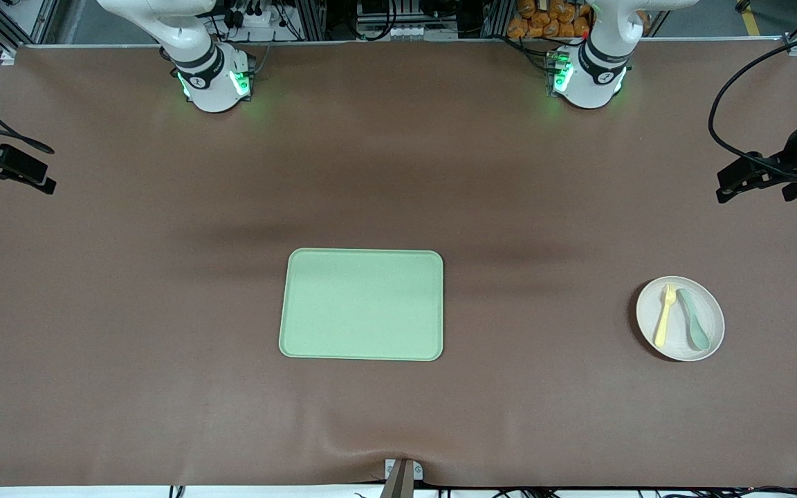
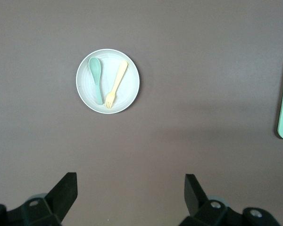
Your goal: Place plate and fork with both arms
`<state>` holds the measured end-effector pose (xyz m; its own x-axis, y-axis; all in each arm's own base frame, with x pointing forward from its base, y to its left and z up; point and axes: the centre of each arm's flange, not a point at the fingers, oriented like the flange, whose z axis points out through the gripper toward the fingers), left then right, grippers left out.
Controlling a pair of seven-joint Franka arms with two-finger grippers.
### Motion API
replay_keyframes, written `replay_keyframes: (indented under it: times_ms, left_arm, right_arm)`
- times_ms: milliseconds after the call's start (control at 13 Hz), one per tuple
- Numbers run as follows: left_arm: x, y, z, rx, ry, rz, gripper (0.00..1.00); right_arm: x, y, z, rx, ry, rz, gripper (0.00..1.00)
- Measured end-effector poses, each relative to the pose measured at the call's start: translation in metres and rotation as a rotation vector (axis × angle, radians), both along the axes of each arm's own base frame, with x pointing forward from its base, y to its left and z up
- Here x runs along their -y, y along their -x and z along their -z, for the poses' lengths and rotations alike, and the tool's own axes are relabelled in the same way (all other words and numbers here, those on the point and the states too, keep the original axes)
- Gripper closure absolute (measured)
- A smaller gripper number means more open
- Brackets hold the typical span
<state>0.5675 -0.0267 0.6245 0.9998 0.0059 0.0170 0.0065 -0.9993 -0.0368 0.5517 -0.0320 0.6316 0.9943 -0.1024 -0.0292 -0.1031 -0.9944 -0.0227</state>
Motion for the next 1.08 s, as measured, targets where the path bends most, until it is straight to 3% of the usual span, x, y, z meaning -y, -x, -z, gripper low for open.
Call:
replay_keyframes:
  times_ms: [769, 1077]
  left_arm:
    - [-0.010, -0.004, 0.007, -0.013, 0.002, -0.018, 0.00]
    - [-0.041, -0.021, 0.038, -0.049, 0.004, -0.034, 0.00]
  right_arm:
    - [-0.001, 0.000, 0.000, 0.003, 0.000, -0.002, 0.00]
    - [-0.001, -0.001, -0.001, 0.008, 0.000, -0.002, 0.00]
